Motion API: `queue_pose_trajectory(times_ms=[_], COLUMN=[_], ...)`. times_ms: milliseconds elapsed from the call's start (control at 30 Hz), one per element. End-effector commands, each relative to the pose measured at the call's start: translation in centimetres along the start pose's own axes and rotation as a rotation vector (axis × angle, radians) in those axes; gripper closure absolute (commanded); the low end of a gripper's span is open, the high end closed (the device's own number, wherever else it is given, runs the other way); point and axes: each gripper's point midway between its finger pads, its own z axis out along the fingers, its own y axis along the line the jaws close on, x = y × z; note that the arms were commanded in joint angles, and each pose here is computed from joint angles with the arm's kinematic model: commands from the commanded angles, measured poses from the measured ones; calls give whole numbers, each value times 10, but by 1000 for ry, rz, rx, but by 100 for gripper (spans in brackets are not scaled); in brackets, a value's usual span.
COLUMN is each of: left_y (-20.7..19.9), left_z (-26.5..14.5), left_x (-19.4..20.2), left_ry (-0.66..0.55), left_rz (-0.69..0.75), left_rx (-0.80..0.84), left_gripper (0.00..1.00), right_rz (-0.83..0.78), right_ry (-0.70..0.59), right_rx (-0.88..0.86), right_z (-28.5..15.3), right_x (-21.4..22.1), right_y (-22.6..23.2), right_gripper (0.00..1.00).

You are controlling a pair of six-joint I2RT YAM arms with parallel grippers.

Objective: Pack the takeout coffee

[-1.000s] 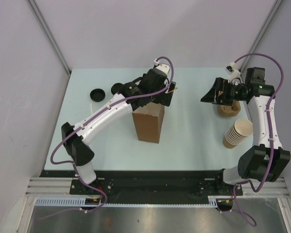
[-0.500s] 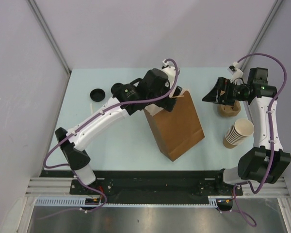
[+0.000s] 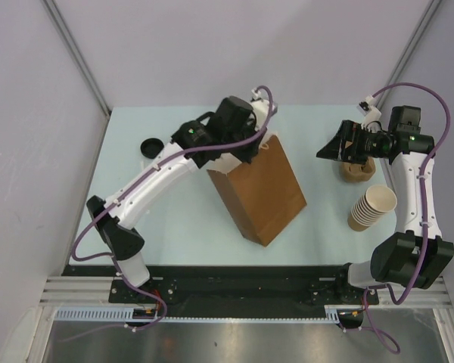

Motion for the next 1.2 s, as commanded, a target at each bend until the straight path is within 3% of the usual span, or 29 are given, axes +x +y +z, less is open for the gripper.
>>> queue_pose_trajectory(times_ms=[0, 133, 233, 367, 667, 1167], left_y=[34, 55, 57, 72, 80, 80], left_z=[-40, -62, -56, -22, 14, -26], left_x=[-64, -84, -73, -32, 39, 6], left_ry=[-186, -291, -300, -179, -52, -120], left_rz=[25, 151, 238, 236, 162, 88], left_rx=[52, -6, -23, -84, -117, -134], left_gripper=[100, 100, 100, 100, 100, 100], right_rz=[-17, -16, -13, -8, -12, -11], right_ry=[-19, -18, -18, -16, -13, -18], right_rx=[-23, -27, -29, -31, -28, -36], right_z=[-4, -4, -3, -2, -3, -4], right_x=[-3, -3, -3, -3, -1, 0], right_y=[6, 6, 6, 4, 5, 8], right_gripper=[0, 0, 0, 1, 0, 0])
